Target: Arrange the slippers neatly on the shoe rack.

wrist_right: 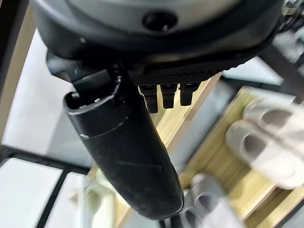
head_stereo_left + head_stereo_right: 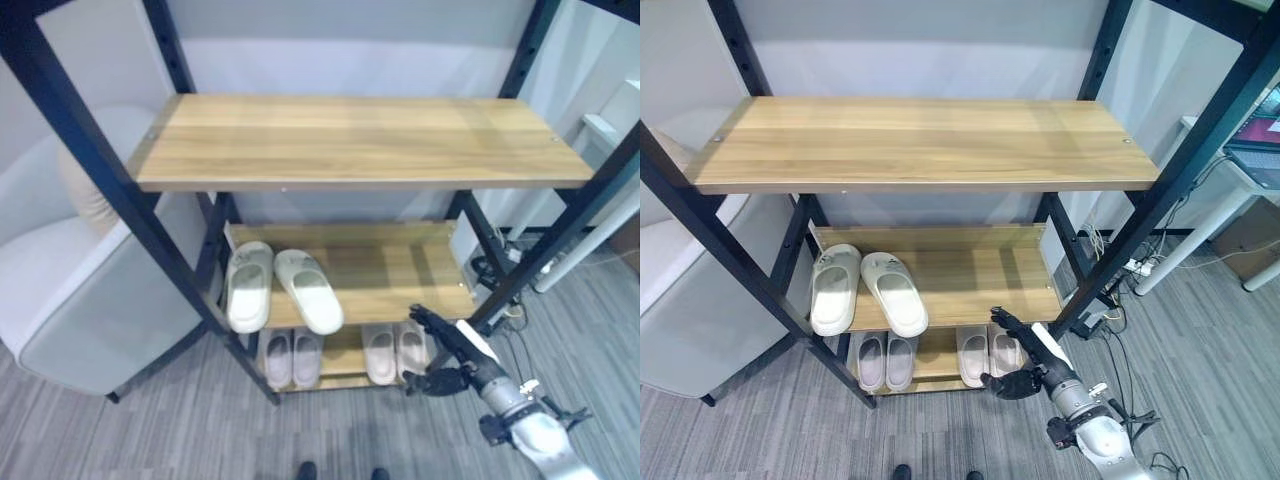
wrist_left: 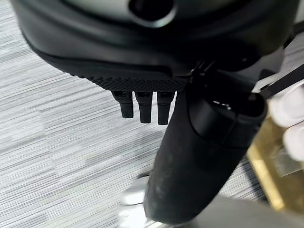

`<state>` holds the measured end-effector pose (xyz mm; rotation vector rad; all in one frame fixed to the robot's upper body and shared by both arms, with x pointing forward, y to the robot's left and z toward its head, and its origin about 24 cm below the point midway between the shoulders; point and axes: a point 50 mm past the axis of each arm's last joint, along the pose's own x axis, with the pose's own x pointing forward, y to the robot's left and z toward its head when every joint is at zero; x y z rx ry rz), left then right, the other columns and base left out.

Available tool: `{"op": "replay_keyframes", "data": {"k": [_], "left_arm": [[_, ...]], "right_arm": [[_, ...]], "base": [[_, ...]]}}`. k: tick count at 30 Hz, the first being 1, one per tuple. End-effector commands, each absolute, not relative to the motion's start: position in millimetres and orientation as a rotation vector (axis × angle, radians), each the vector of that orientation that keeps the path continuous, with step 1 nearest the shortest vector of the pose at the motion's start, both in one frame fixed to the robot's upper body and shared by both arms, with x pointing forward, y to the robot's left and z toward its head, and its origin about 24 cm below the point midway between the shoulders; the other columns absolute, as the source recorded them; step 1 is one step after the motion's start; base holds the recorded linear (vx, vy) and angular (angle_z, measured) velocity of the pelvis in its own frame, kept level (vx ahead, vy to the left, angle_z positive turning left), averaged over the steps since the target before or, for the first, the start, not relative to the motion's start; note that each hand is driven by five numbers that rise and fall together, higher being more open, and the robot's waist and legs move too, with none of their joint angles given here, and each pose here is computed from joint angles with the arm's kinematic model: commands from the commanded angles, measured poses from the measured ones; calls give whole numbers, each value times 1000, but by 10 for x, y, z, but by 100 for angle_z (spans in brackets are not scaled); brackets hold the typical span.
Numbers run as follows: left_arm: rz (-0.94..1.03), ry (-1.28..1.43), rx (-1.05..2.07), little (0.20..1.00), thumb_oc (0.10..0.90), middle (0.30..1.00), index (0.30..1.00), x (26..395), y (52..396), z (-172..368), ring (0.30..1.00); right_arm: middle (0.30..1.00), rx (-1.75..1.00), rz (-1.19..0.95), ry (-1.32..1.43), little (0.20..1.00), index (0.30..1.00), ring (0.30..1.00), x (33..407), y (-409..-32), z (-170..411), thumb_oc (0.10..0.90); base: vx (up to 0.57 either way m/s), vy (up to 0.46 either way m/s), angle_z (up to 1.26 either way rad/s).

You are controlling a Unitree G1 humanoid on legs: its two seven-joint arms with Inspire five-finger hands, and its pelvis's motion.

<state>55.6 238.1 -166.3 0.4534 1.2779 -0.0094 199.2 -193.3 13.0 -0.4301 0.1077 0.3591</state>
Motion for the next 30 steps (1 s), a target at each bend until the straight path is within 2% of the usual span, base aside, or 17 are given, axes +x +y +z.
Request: {"op": "replay_keyframes", "data": {"k": [1,5,10,12,18,21,26,30], "left_arm": [[-27,1252,493,900,800,900,900,700,2436,-1635,900],[-39,1314,504,900,800,900,900,527,2433,-1665,900],[-22,1362,502,900,800,900,900,382,2468,-1674,900],[-10,1375,496,900,800,900,900,340,2479,-1675,900],[12,1361,488,900,800,900,900,390,2480,-1670,900],[15,1324,489,900,800,900,900,507,2475,-1658,900],[18,1308,492,900,800,900,900,555,2479,-1650,900],[18,1310,501,900,800,900,900,554,2489,-1647,900]], "right_arm": [[900,-311,435,-221,900,900,900,2455,-1536,664,800],[900,-304,423,-193,900,900,900,2615,-1389,587,800],[900,-281,345,-187,900,900,900,2759,-1422,597,800],[900,-371,329,-200,900,900,900,2803,-1443,620,800],[900,-375,297,-189,900,900,900,2813,-1442,588,800],[900,-254,338,-113,900,900,900,2763,-1314,433,800],[900,-205,372,-66,900,900,900,2729,-1220,337,800],[900,-121,436,-40,900,900,900,2740,-1010,314,800]], "base": [[3,1,-6],[32,6,12],[30,13,19],[0,0,0],[24,7,2],[47,28,-3],[26,16,2],[27,27,-1]]}}
